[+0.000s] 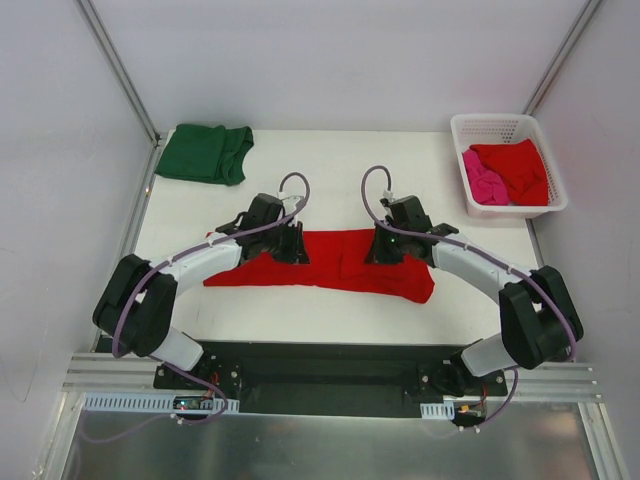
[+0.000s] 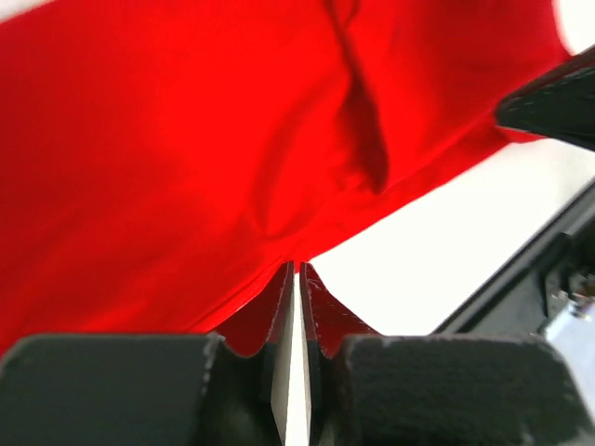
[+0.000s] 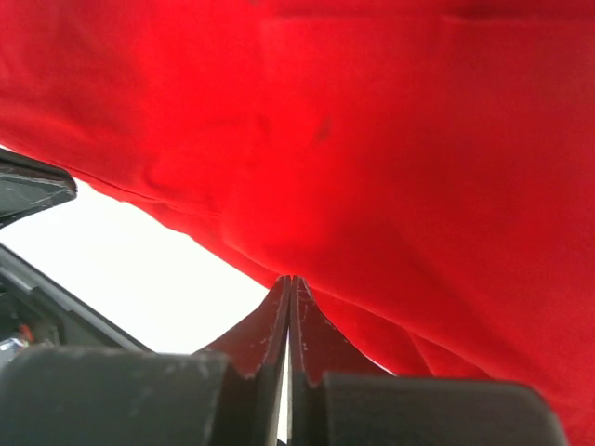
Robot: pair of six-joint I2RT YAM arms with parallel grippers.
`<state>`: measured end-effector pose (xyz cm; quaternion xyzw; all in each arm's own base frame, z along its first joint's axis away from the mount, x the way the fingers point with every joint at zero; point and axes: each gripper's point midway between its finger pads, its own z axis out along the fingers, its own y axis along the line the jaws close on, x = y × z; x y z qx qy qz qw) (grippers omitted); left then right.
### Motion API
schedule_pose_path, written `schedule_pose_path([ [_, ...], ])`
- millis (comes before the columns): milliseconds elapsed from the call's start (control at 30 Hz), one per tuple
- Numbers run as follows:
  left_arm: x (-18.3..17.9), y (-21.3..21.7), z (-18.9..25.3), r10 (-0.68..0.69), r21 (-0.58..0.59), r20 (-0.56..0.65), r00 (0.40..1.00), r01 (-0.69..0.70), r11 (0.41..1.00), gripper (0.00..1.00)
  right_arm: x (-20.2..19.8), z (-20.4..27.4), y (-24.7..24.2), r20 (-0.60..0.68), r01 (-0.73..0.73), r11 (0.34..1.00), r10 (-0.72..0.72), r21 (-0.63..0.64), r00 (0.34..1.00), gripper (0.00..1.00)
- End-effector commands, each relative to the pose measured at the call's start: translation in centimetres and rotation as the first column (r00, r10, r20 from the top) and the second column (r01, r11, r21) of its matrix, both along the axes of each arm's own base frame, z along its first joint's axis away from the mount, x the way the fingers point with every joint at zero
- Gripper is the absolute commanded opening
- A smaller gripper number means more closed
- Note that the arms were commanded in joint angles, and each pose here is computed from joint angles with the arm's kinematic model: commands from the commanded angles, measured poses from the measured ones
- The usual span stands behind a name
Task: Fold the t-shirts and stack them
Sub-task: Fold the tshirt
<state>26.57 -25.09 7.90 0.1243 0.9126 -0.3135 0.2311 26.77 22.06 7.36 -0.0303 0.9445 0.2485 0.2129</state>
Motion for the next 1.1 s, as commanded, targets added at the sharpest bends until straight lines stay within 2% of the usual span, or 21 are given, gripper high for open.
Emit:
schedule_pose_path([
  [0, 0.5, -1.1, 3.3, -0.080, -0.142, 0.036, 0.996, 0.084, 0.986, 0.04, 0.5, 1.2, 1.5, 0.013, -0.055, 0.997, 0.054, 0.048, 0.998, 0.01],
  [267, -0.4, -0.7, 0.1, -0.071, -0.178, -0.086, 0.994, 0.054, 0.983, 0.01, 0.0, -0.9, 0.9, -0.042, -0.036, 0.999, 0.036, 0.008, 0.998, 0.01],
  [567, -0.6, 0.6, -1.2, -0.018, -0.154, -0.111, 0.994, 0.000, 0.988, 0.01, -1.0, -0.4, 0.1, -0.052, -0.032, 0.999, 0.031, -0.011, 0.998, 0.01],
  [833, 2.4, 0.2, 0.7, 0.016, -0.148, -0.024, 1.000, -0.020, 0.989, 0.01, -4.6, 0.7, -2.4, -0.056, -0.031, 0.998, 0.028, -0.052, 0.998, 0.01],
  [1067, 7.5, 3.4, 0.3, 0.195, -0.021, 0.055, 0.979, -0.194, 0.981, 0.00, -7.0, -1.4, -3.1, -0.074, -0.072, 0.992, 0.065, -0.102, 0.995, 0.01],
])
